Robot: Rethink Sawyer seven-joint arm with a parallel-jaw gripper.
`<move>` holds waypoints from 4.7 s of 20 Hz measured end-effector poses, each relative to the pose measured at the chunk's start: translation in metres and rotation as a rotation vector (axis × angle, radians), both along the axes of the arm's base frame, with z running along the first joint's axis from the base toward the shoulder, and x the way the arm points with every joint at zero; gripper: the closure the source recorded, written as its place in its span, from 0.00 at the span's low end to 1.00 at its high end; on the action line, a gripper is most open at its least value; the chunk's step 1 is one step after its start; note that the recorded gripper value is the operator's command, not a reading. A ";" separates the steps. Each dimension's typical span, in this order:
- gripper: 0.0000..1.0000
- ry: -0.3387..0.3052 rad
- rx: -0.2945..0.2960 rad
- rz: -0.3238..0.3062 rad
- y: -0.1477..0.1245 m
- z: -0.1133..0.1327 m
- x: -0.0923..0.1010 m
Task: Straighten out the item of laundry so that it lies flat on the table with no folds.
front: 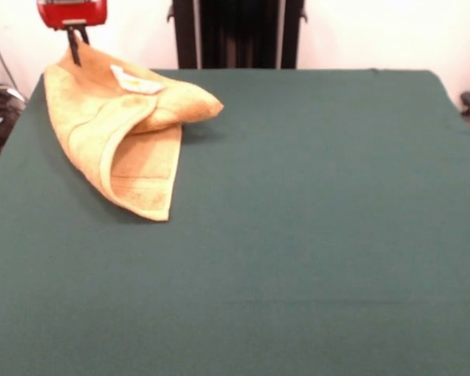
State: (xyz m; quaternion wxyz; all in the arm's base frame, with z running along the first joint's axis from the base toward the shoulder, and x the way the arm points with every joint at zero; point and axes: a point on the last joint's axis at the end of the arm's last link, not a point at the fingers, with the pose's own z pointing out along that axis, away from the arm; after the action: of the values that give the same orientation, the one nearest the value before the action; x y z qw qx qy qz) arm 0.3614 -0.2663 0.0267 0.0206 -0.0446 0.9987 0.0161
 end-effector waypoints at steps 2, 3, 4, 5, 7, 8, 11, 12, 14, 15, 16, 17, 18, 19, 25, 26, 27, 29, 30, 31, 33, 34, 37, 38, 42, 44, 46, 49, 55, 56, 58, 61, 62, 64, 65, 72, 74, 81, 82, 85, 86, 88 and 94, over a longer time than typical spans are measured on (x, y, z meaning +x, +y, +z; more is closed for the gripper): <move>1.00 -0.008 0.002 -0.018 -0.007 0.003 -0.005; 1.00 -0.010 0.002 -0.023 -0.009 0.003 -0.006; 1.00 -0.014 0.003 -0.033 -0.014 0.004 -0.010; 1.00 -0.015 0.005 -0.038 -0.017 0.004 -0.013; 1.00 -0.023 0.006 -0.048 -0.024 0.003 -0.020; 1.00 -0.026 0.005 -0.047 -0.026 0.003 -0.022; 1.00 -0.034 0.003 -0.042 -0.030 0.002 -0.027; 1.00 -0.036 0.001 -0.040 -0.032 0.001 -0.029; 1.00 -0.040 -0.004 -0.033 -0.035 0.001 -0.033; 1.00 -0.042 -0.004 -0.031 -0.036 0.001 -0.034; 1.00 -0.043 -0.005 -0.029 -0.036 0.001 -0.034; 1.00 -0.045 -0.006 -0.027 -0.037 0.001 -0.034; 1.00 -0.047 -0.007 -0.025 -0.037 0.001 -0.035; 1.00 -0.050 -0.007 -0.023 -0.038 0.001 -0.036; 1.00 -0.072 0.002 -0.022 -0.043 -0.002 -0.038; 1.00 -0.073 0.005 -0.019 -0.042 -0.004 -0.039; 1.00 -0.073 0.007 -0.017 -0.041 -0.005 -0.040; 1.00 -0.072 0.010 -0.002 -0.039 -0.009 -0.042; 1.00 -0.071 0.011 0.002 -0.038 -0.010 -0.043; 1.00 -0.071 0.011 0.009 -0.037 -0.012 -0.044; 1.00 -0.071 0.008 0.027 -0.035 -0.014 -0.046; 1.00 -0.071 0.003 0.041 -0.035 -0.015 -0.046; 1.00 -0.075 -0.014 0.087 -0.032 -0.017 -0.046; 1.00 -0.076 -0.016 0.095 -0.031 -0.017 -0.045; 1.00 -0.091 -0.035 0.168 -0.021 -0.018 -0.037; 1.00 -0.097 -0.038 0.201 -0.013 -0.018 -0.032; 1.00 -0.100 -0.037 0.221 -0.006 -0.017 -0.029; 1.00 -0.104 -0.038 0.236 -0.002 -0.015 -0.026; 1.00 -0.106 -0.042 0.239 -0.002 -0.014 -0.026; 1.00 -0.106 -0.043 0.238 -0.003 -0.014 -0.026; 1.00 -0.106 -0.042 0.237 -0.003 -0.014 -0.026; 1.00 -0.106 -0.043 0.234 -0.004 -0.014 -0.027; 1.00 -0.106 -0.043 0.234 -0.004 -0.014 -0.027; 1.00 -0.106 -0.043 0.233 -0.004 -0.014 -0.027; 1.00 -0.106 -0.043 0.233 -0.004 -0.014 -0.027; 1.00 -0.106 -0.043 0.233 -0.004 -0.014 -0.027; 1.00 -0.106 -0.043 0.233 -0.004 -0.014 -0.027; 1.00 -0.106 -0.043 0.233 -0.004 -0.014 -0.027; 1.00 -0.107 -0.043 0.233 -0.005 -0.014 -0.027; 1.00 -0.109 -0.043 0.232 -0.006 -0.013 -0.028; 1.00 -0.111 -0.043 0.234 -0.007 -0.013 -0.028; 1.00 -0.116 -0.045 0.243 -0.009 -0.013 -0.028; 1.00 -0.109 -0.050 0.332 -0.018 -0.012 -0.029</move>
State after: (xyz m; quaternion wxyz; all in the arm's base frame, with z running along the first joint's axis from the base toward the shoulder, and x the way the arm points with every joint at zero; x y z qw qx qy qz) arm 0.3327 -0.2842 0.0150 0.0705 -0.2100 0.9751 -0.0082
